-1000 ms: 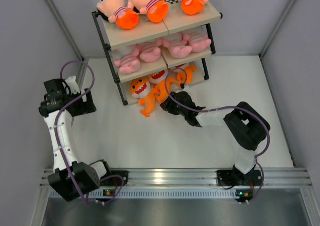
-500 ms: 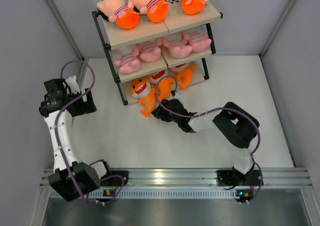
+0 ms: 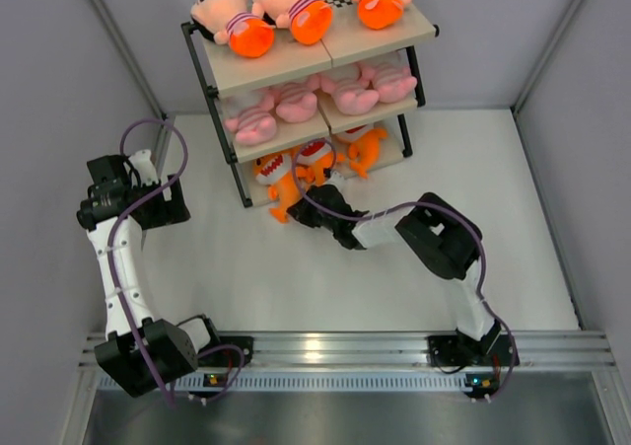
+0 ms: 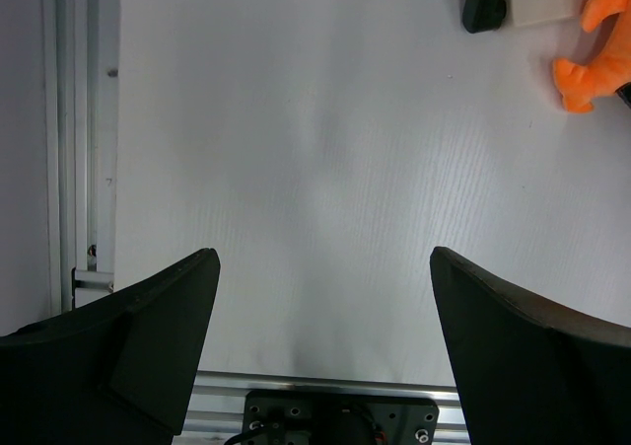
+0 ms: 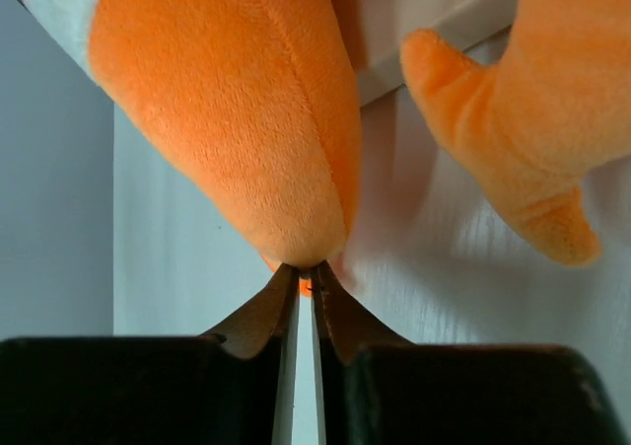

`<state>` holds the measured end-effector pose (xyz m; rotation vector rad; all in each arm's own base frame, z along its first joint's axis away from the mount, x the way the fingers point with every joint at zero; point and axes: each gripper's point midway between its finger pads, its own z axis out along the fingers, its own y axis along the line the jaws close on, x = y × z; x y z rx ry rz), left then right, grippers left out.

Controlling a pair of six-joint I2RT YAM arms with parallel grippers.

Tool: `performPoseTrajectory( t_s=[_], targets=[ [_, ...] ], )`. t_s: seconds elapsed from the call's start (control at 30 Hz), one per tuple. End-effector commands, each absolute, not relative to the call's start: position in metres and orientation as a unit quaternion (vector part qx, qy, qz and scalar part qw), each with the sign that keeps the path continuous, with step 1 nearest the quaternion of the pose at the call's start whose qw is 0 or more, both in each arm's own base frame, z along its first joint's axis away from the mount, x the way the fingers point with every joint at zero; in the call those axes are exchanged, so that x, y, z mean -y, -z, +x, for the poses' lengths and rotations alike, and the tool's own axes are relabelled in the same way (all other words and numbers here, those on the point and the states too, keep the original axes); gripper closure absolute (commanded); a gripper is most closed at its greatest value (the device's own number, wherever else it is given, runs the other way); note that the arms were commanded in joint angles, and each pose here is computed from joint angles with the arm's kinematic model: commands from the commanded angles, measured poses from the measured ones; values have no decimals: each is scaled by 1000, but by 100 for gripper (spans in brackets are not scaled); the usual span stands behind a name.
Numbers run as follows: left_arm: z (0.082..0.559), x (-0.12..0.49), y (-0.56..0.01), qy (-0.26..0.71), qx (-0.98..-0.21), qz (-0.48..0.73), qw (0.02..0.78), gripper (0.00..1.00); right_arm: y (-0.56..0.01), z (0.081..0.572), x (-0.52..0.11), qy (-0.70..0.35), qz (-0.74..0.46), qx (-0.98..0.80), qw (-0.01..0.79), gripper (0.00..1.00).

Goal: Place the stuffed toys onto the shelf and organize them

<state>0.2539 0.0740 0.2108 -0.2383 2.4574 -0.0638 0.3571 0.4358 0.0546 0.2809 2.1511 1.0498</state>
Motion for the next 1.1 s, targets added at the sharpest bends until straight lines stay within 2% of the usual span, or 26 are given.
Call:
performPoseTrajectory(
  t_s=[0.0,0.13,0.4,0.5,0.6,0.63,0.7,0.73,0.77,0.83,0.97,1.07],
  targets=[
    [260,-79,-216,16,-935,-83,344,6,-79,376,-450,-436,124,-806,380,94],
    [261,-79,-213,16,-937,-81,340,6,-103,391,-461,-450,116,-790,400,97],
    [261,-81,-209,14,-939,-78,334,6,-113,419,-469,-446,127,-784,413,95],
    [261,-81,-210,14,-939,-76,335,6,-121,427,-472,-452,130,-780,413,89],
    [260,-82,-210,11,-940,-74,333,6,-133,423,-470,-461,124,-775,415,79],
    [261,-82,-210,11,-940,-73,334,6,-129,419,-466,-458,124,-778,412,70],
    [261,-81,-209,12,-940,-72,333,6,-138,410,-457,-462,121,-774,416,59],
    [261,-82,-209,12,-940,-72,333,6,-141,407,-454,-459,112,-773,422,48],
    [262,-81,-209,13,-940,-72,333,6,-145,404,-450,-456,106,-774,427,45],
    [261,-81,-210,12,-940,-71,334,6,-157,396,-437,-443,84,-778,437,40],
    [260,-82,-207,11,-941,-70,330,6,-175,380,-409,-420,72,-783,453,36],
    [260,-81,-206,14,-941,-71,330,7,-146,376,-380,-377,103,-808,440,37]
  ],
)
